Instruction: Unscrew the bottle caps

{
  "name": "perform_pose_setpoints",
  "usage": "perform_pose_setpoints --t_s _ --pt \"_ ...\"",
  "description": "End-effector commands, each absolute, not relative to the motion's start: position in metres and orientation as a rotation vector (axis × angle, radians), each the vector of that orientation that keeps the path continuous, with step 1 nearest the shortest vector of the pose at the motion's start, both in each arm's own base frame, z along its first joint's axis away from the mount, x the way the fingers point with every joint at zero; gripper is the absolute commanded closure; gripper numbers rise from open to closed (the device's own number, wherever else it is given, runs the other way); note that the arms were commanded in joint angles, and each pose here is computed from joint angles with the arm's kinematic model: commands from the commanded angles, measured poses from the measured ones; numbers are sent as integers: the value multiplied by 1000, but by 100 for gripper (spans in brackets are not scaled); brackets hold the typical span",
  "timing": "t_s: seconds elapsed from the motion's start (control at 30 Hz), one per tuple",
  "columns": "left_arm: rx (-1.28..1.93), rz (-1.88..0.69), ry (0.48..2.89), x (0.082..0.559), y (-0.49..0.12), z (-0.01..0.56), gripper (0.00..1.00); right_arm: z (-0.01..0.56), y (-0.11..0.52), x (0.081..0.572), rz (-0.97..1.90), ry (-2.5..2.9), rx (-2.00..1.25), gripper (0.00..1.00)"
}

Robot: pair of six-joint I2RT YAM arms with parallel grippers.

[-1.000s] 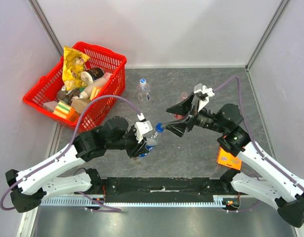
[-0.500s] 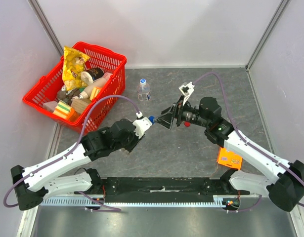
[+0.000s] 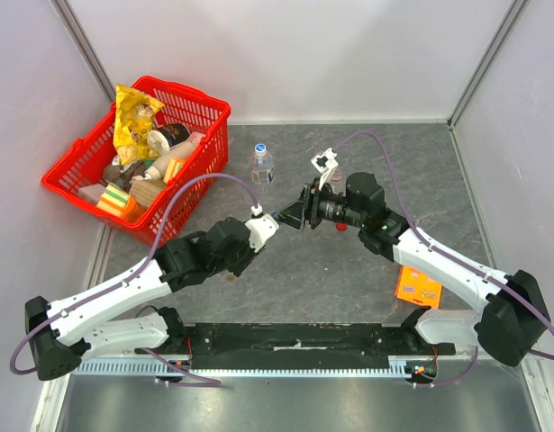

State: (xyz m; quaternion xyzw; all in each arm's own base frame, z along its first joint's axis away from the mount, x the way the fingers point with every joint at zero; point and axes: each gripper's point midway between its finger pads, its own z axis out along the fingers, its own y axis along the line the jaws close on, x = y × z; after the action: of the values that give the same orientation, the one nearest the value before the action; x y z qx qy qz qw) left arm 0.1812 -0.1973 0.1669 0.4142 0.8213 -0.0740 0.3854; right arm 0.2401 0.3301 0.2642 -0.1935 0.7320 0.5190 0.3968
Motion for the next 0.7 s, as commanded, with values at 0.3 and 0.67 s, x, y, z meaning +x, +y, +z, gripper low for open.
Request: perform_pose_setpoints --t_s 0.3,0.67 --pt "1051 -169 2042 189 -200 172 98 285 341 230 1400 1779 -546 69" --pt "1052 -173 2043 188 -200 172 98 282 341 227 1416 1786 -546 47"
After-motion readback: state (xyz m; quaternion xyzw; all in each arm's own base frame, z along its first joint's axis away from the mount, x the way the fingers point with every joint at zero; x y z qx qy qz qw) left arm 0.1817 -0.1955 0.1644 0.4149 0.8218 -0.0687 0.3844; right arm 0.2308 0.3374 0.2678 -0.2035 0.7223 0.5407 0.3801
